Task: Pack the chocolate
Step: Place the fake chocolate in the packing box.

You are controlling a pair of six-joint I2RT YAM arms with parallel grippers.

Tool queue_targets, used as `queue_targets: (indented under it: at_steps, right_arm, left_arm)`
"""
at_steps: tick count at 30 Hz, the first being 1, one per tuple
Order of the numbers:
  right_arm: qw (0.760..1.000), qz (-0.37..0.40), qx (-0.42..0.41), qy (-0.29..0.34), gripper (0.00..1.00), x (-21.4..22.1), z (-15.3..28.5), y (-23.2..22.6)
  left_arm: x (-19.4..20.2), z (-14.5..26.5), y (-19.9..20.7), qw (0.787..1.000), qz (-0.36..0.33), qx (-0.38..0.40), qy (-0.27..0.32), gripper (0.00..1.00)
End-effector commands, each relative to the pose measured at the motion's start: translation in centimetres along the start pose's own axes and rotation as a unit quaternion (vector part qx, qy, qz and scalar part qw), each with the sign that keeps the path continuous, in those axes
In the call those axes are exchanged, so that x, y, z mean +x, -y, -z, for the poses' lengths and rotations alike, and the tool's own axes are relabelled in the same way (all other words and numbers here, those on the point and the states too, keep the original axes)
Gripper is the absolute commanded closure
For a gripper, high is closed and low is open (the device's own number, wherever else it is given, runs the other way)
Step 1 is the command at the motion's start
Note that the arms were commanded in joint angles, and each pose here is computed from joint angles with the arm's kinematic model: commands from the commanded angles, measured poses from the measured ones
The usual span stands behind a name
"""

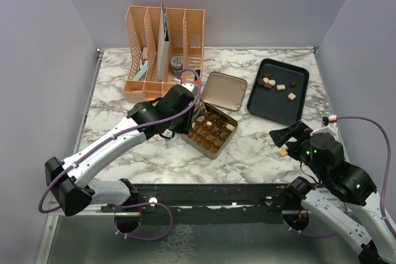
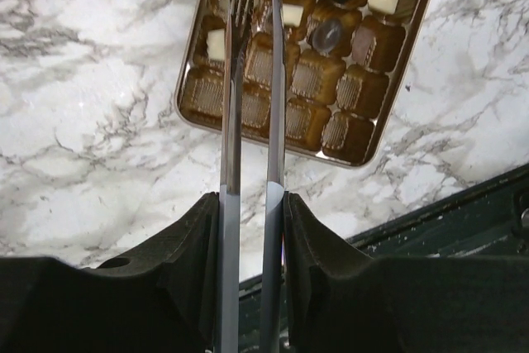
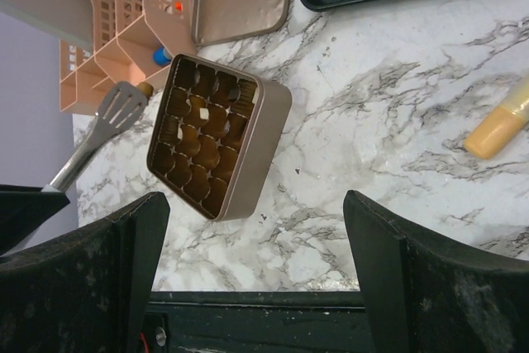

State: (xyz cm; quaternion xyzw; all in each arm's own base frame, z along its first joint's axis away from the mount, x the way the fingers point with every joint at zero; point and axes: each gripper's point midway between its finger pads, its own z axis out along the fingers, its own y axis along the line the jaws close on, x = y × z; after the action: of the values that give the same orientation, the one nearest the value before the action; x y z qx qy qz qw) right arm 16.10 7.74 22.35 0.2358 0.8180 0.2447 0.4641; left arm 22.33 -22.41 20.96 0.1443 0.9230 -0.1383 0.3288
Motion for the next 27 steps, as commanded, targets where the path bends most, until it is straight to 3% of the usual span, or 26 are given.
queue_targets:
  at_steps: [1, 8, 27]
  right_arm:
    - [1.000, 0.004, -0.012, -0.004, 0.09, 0.1, -0.4, -0.7]
    - [1.000, 0.004, -0.009, -0.004, 0.09, 0.3, -0.4, -0.4]
    - [1.000, 0.002, -0.011, -0.004, 0.09, 0.2, -0.1, -0.4]
  left_arm:
    - [3.3, 1.2, 0.1, 0.998, 0.020, 0.016, -0.063, 0.75]
    - [4.9, 1.4, -0.1, 0.994, 0.017, 0.015, -0.103, 0.74]
    - [5.3, 1.0, 0.0, 0.993, 0.005, 0.015, -0.115, 0.67]
